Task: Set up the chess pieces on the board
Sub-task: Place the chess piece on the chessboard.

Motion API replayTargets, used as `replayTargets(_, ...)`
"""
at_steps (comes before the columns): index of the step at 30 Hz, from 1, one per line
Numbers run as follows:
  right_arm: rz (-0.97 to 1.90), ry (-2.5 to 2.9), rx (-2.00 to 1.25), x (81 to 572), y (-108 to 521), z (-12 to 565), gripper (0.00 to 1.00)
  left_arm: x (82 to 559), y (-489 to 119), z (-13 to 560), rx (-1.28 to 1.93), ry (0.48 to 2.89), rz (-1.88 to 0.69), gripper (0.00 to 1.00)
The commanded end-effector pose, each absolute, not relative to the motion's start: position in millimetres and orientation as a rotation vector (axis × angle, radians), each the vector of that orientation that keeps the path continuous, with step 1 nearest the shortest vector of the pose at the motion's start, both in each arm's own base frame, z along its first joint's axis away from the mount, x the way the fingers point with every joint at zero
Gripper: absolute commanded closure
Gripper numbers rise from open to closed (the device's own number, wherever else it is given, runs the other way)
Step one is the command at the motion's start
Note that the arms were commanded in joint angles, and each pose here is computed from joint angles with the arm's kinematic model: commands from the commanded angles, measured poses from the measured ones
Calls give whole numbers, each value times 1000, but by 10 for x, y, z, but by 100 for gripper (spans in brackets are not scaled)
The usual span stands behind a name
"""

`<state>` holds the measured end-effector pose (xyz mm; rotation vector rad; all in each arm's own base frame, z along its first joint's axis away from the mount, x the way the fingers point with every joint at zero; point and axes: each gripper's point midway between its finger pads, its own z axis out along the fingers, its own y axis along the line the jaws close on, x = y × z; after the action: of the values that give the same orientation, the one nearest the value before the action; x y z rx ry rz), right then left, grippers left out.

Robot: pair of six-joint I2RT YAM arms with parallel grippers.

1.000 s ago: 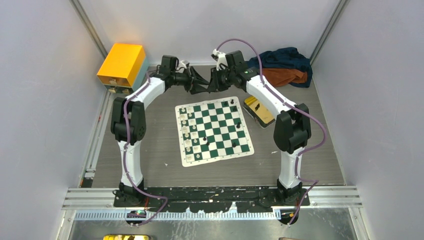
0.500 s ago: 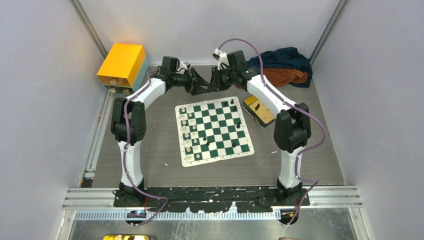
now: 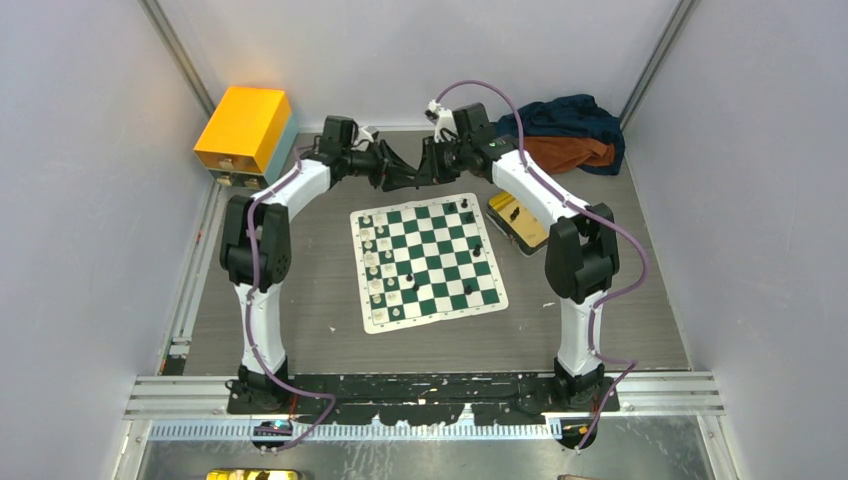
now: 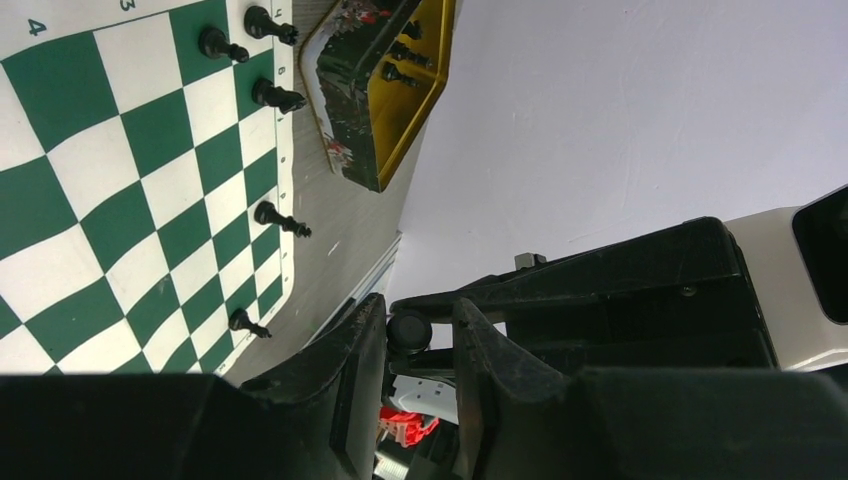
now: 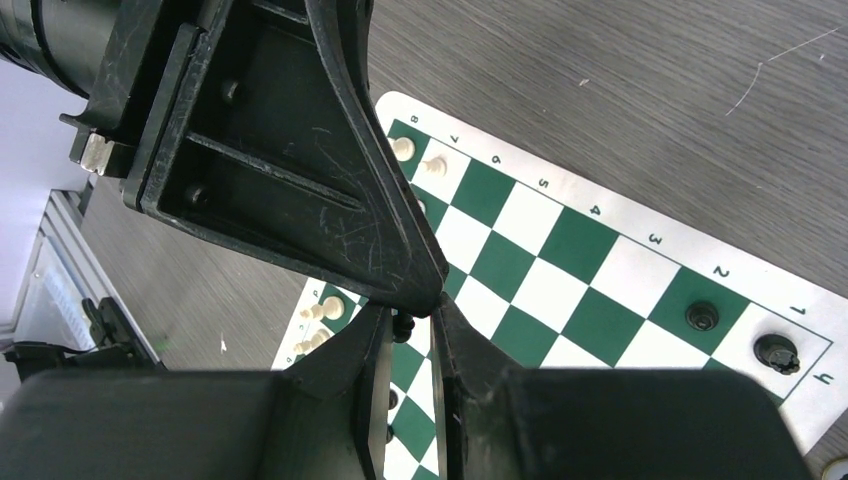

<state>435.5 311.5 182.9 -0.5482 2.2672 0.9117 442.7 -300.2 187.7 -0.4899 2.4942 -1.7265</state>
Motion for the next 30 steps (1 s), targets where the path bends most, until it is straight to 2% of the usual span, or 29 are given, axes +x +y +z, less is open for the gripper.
replayTargets(1, 934, 2154, -537, 4526, 3210, 2018, 99, 4097, -3146, 2441, -257, 2426, -1875, 70)
replayTargets(7, 954, 2154, -525, 4534, 3245, 1965, 99, 4024, -3167, 2450, -247, 2416, -1927, 77)
replayTargets(17, 958, 2144, -518, 4541, 3249, 1981, 99, 4026, -3187, 2449, -262, 2376, -2000, 99)
replayTargets(25, 952, 2143, -529, 4531, 3243, 1987, 97, 4051, -3188, 2465, -273, 2366, -1990, 100)
replayTargets(30, 952, 2134, -527, 4554, 3231, 2025, 89, 4069, -3175, 2447, -294, 2368, -1966, 100)
